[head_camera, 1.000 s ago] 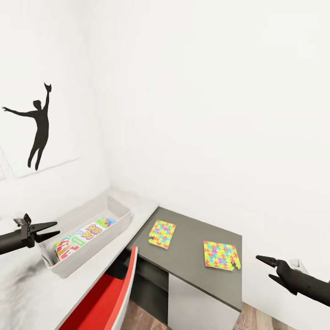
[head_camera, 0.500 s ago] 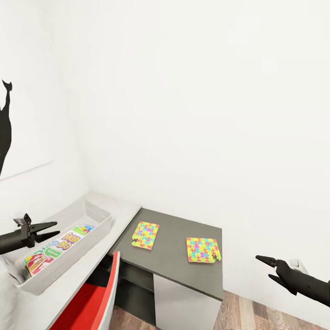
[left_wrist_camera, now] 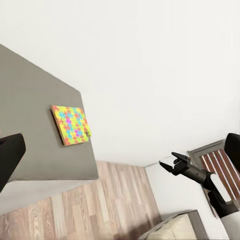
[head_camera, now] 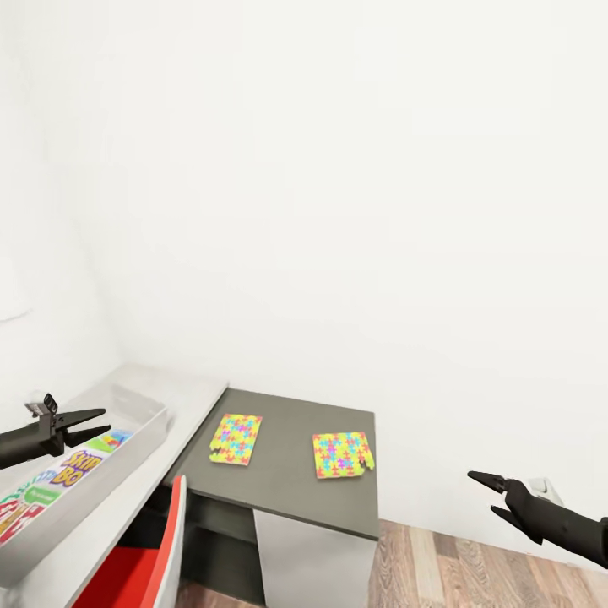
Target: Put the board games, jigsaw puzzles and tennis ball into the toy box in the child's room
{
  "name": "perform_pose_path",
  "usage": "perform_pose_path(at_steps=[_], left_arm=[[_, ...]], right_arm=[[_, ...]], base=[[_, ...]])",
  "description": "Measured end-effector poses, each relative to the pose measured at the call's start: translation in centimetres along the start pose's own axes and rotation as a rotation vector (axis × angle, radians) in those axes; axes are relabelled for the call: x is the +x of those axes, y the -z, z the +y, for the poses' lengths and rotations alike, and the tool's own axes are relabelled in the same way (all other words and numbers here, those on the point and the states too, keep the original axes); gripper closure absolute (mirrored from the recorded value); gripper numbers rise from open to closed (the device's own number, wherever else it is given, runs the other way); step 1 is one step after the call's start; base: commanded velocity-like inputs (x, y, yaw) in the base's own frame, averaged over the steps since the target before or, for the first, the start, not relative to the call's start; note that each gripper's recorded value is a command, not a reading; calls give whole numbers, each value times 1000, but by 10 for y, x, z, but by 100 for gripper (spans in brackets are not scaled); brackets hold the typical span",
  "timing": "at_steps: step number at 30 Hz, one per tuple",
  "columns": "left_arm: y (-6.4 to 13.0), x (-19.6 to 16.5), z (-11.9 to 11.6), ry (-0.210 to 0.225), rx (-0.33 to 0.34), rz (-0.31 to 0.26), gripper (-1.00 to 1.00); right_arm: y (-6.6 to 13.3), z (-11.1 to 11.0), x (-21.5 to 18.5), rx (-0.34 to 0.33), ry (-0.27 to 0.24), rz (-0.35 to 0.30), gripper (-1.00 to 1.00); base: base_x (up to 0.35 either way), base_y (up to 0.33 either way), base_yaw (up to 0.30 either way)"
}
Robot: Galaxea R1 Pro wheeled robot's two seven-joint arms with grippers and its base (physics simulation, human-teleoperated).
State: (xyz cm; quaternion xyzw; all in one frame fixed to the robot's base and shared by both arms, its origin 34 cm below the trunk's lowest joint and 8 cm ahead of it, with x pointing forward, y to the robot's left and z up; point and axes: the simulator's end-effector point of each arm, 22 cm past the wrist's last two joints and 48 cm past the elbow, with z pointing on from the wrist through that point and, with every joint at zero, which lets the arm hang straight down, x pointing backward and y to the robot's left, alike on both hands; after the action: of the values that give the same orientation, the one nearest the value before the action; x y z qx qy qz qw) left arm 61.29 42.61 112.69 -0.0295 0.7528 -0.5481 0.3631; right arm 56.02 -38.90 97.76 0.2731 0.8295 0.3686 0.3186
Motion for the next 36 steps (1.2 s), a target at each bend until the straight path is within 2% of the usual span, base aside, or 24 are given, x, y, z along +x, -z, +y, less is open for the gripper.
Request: perform_pose_path(at_steps=[16,26,36], left_arm=[[0,0,0,-3,0,0,-100],[0,0,0,-4,0,0,-100],[0,0,0,-4,1,0,-100]], right_arm=[[0,0,0,0,0,0,-100],[-1,0,1,1,1,2,-100],[-1,0,0,1,2,-2,-100]], base=[[-9,-25,-280],[-49,-151,-279],[-5,-20,-256]])
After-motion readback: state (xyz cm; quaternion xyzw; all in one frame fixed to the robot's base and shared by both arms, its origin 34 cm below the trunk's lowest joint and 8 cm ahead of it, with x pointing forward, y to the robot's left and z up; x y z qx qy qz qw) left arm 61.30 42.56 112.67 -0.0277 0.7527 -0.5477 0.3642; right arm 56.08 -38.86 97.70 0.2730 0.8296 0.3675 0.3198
